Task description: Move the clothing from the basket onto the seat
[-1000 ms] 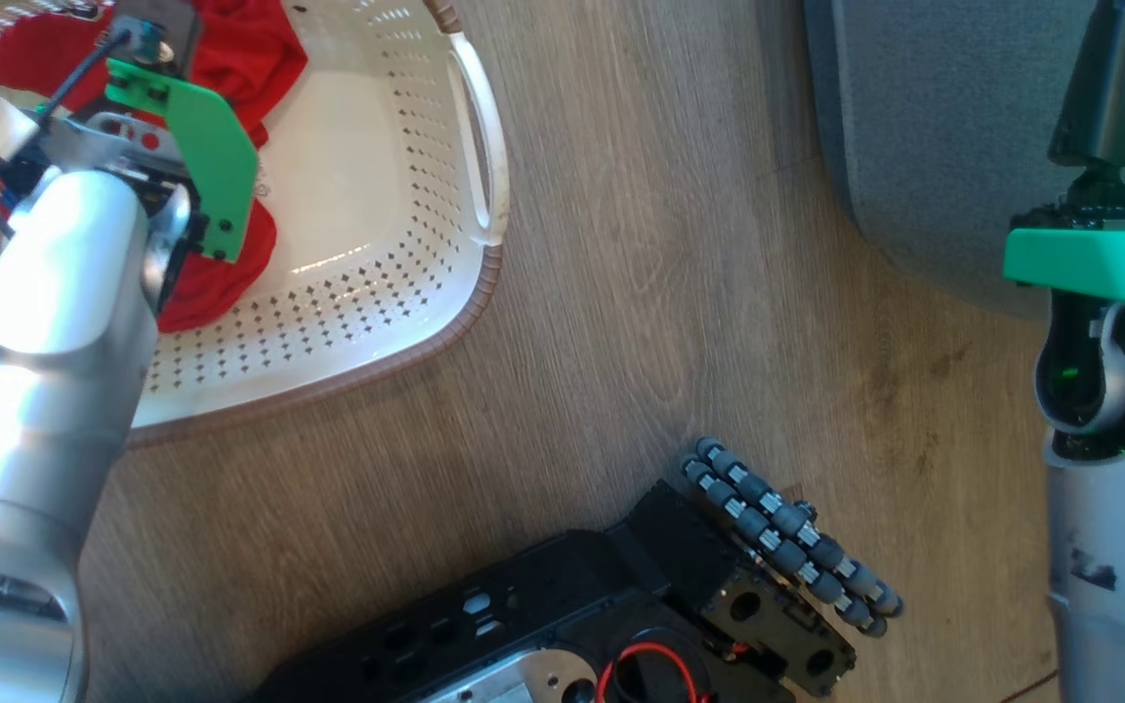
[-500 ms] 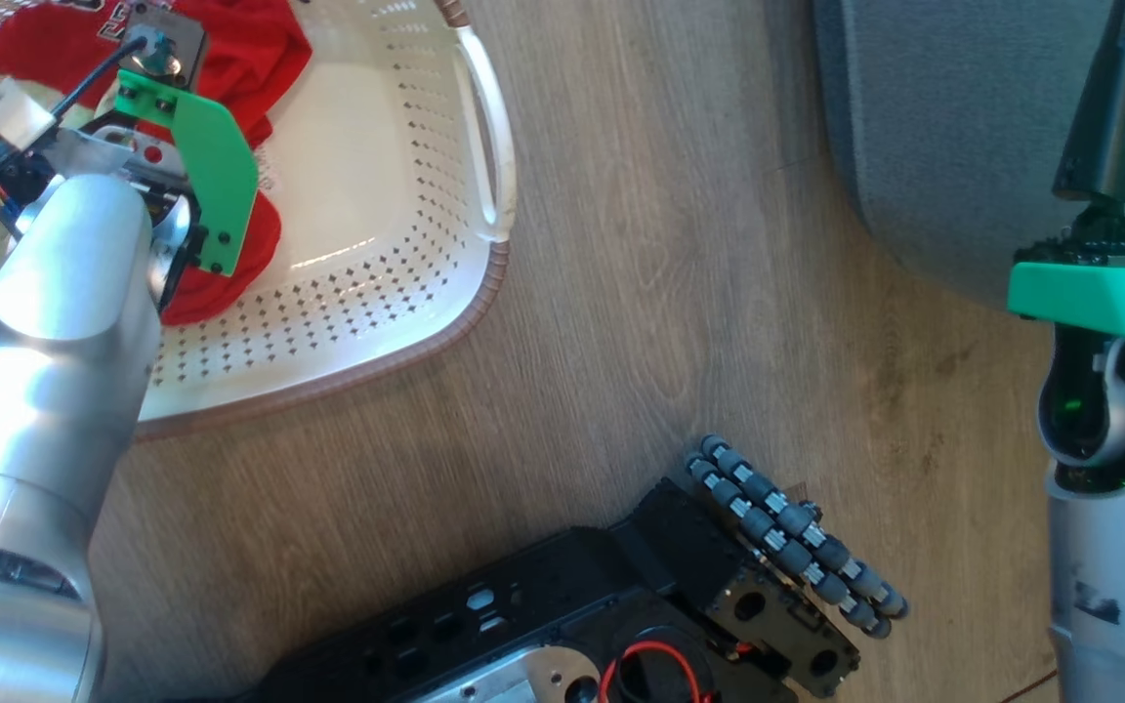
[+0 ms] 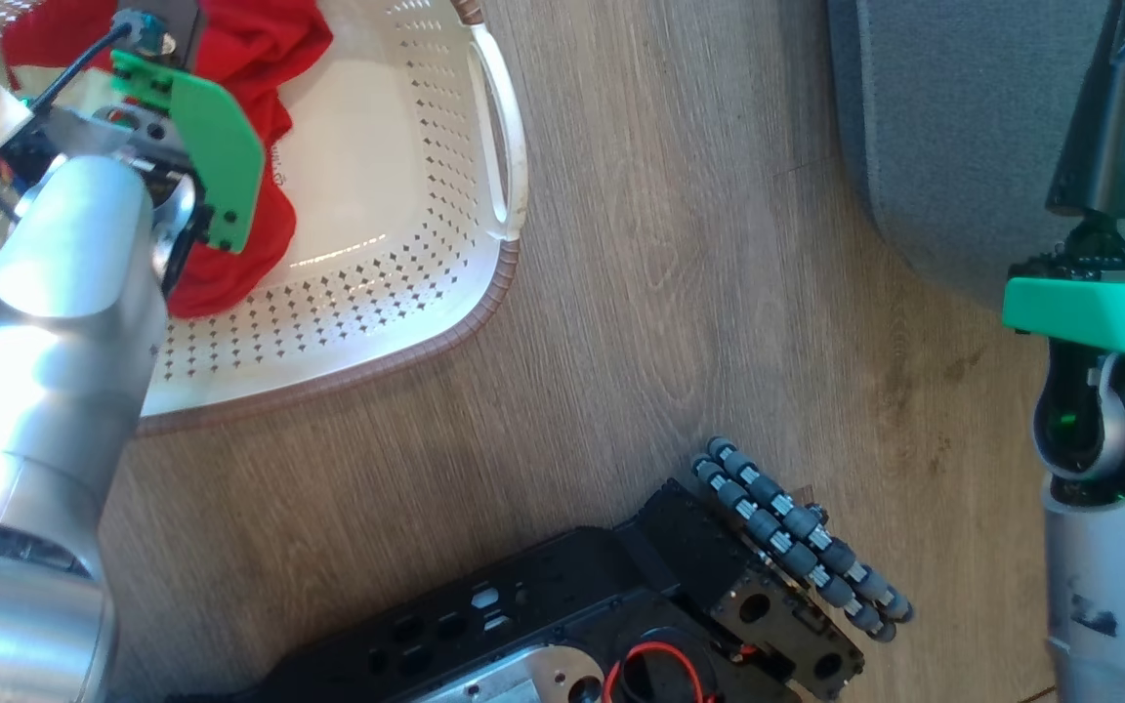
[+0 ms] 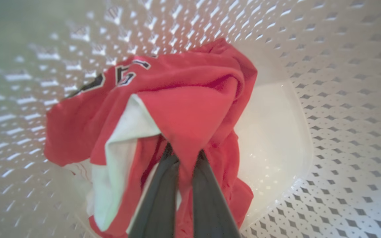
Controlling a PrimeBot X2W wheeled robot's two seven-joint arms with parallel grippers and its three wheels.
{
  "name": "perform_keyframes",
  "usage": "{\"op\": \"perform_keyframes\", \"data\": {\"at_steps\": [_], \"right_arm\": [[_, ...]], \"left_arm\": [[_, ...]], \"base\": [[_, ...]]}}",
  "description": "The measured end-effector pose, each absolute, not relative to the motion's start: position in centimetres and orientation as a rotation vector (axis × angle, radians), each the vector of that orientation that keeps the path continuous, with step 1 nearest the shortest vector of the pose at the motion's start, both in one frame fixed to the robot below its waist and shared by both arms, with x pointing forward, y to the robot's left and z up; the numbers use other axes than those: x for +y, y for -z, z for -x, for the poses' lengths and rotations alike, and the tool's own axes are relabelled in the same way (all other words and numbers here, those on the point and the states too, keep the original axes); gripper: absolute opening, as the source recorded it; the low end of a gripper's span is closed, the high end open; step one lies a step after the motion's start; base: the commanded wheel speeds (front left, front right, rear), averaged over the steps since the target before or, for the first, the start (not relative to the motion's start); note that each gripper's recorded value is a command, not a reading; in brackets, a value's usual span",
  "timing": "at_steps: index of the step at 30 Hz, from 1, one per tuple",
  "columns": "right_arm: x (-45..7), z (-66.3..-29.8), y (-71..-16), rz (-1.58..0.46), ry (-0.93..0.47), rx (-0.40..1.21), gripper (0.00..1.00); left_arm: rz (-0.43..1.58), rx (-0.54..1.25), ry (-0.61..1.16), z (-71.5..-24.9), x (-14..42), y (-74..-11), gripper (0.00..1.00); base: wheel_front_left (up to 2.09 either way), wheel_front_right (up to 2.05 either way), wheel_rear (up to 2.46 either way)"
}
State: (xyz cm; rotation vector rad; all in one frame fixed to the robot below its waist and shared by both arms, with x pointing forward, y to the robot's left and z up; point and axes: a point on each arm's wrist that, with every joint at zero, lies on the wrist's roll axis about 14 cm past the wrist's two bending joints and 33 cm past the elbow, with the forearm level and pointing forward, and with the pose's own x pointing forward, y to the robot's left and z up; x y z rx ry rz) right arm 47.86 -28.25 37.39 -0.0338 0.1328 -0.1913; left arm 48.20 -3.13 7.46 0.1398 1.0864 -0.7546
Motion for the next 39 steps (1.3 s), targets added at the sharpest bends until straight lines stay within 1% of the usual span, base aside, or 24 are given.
{"op": "perform_keyframes", "data": {"at_steps": [5,10,14,18,22,25,29,33,35,39], "right_arm": [[-28.0,-48.3,-37.6,0.016,0.186,0.122,1.00],[-27.8,-48.5,-38.9,0.027,0.180,0.091,1.00],[-27.4,-48.8,-40.6,0.052,0.166,0.054,1.00],[-26.3,-48.9,-42.6,0.073,0.137,0.016,1.00],[-25.6,-48.5,-44.1,0.087,0.121,-0.003,1.00],[-25.3,-47.5,-44.9,0.082,0.117,-0.004,1.00],[-24.9,-46.2,-46.6,0.064,0.111,-0.026,1.00],[-25.3,-44.4,-48.3,0.062,0.115,-0.050,1.00],[-24.8,-43.4,-49.1,0.054,0.097,-0.060,1.00],[-24.1,-42.4,-50.4,0.046,0.071,-0.085,1.00]], "left_arm": [[-0.073,1.000,0.765,-49.7,-4.8,-9.5,0.00],[-0.003,0.882,0.747,-51.7,-5.3,-13.5,0.00],[0.065,0.800,0.691,-52.7,-4.2,-17.1,0.00],[0.114,0.762,0.634,-52.2,-2.5,-20.3,0.00],[0.162,0.680,0.581,-52.3,-1.2,-24.5,0.00],[0.190,0.614,0.539,-52.1,0.3,-27.9,0.00],[0.220,0.535,0.475,-50.7,3.0,-31.8,0.00],[0.191,0.458,0.402,-49.1,6.9,-35.2,0.00],[0.166,0.394,0.335,-48.1,9.8,-37.9,0.00],[0.145,0.328,0.254,-46.2,13.3,-40.6,0.00]], "base": [[0.00,0.00,0.00],[0.00,0.00,0.00],[0.00,0.00,0.00],[0.00,0.00,0.00],[0.00,0.00,0.00],[0.00,0.00,0.00],[0.00,0.00,0.00],[0.00,0.00,0.00],[0.00,0.00,0.00],[0.00,0.00,0.00]]}}
